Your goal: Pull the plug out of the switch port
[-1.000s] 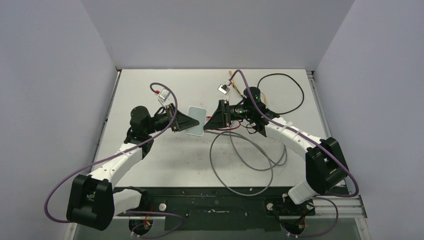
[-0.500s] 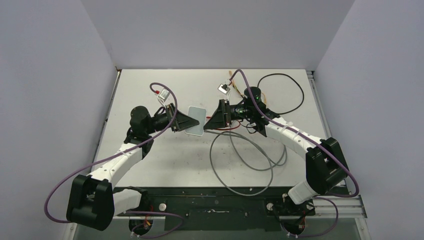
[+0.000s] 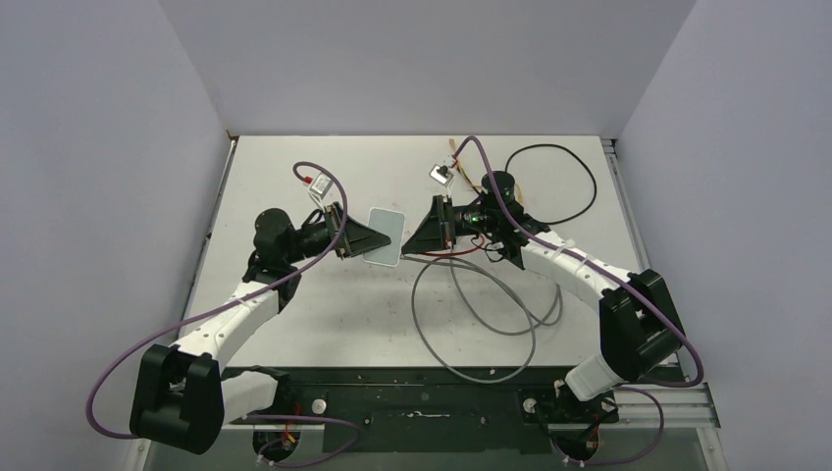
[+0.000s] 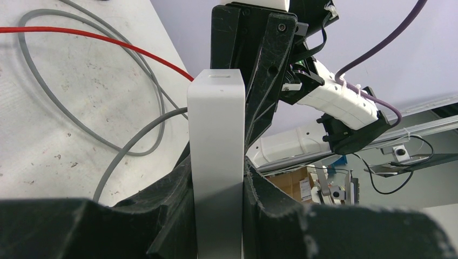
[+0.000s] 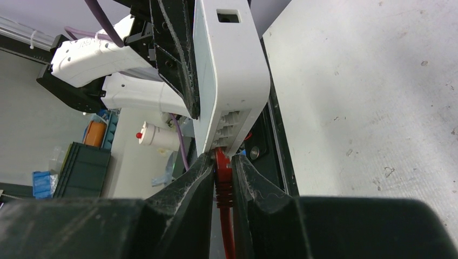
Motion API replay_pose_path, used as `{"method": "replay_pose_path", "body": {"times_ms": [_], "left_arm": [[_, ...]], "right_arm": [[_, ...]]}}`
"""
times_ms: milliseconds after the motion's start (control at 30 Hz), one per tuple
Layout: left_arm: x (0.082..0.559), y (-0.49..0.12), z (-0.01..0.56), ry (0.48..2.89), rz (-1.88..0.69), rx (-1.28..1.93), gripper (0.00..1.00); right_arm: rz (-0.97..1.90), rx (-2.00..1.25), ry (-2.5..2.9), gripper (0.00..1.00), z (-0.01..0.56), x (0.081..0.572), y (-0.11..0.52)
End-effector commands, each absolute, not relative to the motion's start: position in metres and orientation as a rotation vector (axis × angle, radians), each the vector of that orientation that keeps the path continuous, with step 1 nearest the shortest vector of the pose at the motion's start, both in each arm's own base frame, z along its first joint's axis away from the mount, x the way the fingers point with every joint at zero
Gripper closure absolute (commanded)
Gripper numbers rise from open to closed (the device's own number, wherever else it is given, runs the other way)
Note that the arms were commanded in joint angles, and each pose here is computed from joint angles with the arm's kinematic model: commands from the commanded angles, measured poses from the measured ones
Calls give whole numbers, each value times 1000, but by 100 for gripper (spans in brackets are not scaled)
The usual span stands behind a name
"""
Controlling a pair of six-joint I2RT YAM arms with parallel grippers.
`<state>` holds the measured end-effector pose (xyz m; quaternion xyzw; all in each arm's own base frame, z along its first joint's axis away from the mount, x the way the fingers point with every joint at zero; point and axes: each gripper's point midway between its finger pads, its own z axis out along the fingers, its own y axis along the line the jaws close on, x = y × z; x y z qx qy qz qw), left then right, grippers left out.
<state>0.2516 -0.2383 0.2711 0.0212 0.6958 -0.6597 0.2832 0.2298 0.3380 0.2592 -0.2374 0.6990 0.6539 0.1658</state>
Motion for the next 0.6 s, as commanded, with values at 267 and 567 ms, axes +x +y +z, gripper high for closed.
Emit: {"method": "replay_pose_path", "body": {"times_ms": [267,567], "left_arm": [[256,-236,295,1758,-1734,115,100],[257,-236,298,1753,-1737,114,100]], "right_arm": [[1857,-758,1850,95,284,225,336],[1842,-742,1866,95,275,228,330]]}}
